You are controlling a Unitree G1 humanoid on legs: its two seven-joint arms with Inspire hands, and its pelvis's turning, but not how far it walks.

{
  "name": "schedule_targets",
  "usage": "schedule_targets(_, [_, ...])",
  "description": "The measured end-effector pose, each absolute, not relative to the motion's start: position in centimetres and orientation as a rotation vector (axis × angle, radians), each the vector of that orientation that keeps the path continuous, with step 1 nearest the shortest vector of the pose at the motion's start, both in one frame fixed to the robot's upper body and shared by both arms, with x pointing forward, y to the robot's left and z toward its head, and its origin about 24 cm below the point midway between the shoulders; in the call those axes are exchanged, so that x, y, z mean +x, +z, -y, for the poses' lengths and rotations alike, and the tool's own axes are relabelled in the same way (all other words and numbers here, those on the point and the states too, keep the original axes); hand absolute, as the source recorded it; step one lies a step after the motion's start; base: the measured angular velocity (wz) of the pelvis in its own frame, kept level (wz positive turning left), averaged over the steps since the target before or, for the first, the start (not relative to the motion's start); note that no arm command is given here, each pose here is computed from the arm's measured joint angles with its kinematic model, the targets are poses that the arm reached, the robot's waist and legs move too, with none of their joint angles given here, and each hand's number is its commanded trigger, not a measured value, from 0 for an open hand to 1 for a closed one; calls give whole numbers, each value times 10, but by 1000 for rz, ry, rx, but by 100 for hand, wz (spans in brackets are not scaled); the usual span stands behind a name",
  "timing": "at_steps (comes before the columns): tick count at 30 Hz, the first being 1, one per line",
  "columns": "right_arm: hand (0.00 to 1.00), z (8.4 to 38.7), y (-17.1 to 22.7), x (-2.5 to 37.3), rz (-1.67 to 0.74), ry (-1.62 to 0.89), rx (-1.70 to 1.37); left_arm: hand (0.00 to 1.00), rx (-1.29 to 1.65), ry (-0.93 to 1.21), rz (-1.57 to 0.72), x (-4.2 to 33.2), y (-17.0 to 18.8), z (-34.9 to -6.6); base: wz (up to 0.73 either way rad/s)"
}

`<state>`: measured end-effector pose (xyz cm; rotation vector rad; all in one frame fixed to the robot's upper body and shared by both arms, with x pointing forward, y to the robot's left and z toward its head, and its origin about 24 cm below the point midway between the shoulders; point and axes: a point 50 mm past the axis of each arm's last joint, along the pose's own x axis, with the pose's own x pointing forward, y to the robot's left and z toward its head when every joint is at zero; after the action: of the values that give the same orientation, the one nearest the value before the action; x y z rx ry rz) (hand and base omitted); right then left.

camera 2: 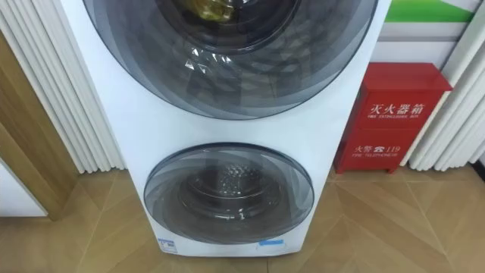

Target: Pick clothes from washing machine

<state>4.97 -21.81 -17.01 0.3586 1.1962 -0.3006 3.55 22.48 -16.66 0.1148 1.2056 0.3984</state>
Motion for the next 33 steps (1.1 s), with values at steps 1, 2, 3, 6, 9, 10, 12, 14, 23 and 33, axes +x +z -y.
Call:
schedule_targets(1, [0,218,-170,50,-1197,-299,358,0,115,398,-1205,36,-167,-225,0])
schedule_targets(2, [0,218,-170,50,-1198,-295,355,0,115,398,-1205,36,-167,-225,0])
schedule_targets(3, [0,217,-170,49,-1200,-292,354,0,116,398,-1206,35,-167,-225,0])
schedule_targets(6, [0,217,-170,48,-1202,-283,353,0,114,396,-1206,35,-167,-225,0])
schedule_targets(9, [0,217,-171,47,-1207,-282,355,0,114,393,-1207,35,-167,-225,0])
schedule_targets(10, [0,217,-171,46,-1210,-282,356,0,113,393,-1207,35,-167,-225,0])
schedule_targets(12, [0,216,-171,45,-1217,-270,354,0,111,394,-1205,35,-167,-225,0])
schedule_targets(14, [0,215,-171,45,-1219,-264,355,0,110,391,-1206,35,-167,-225,0])
schedule_targets(23, [0,221,-167,60,-1140,-337,411,0,65,406,-1219,28,-167,-225,0])
schedule_targets(33, [0,270,-83,211,-552,-371,365,0,86,412,-1227,23,-165,-239,2])
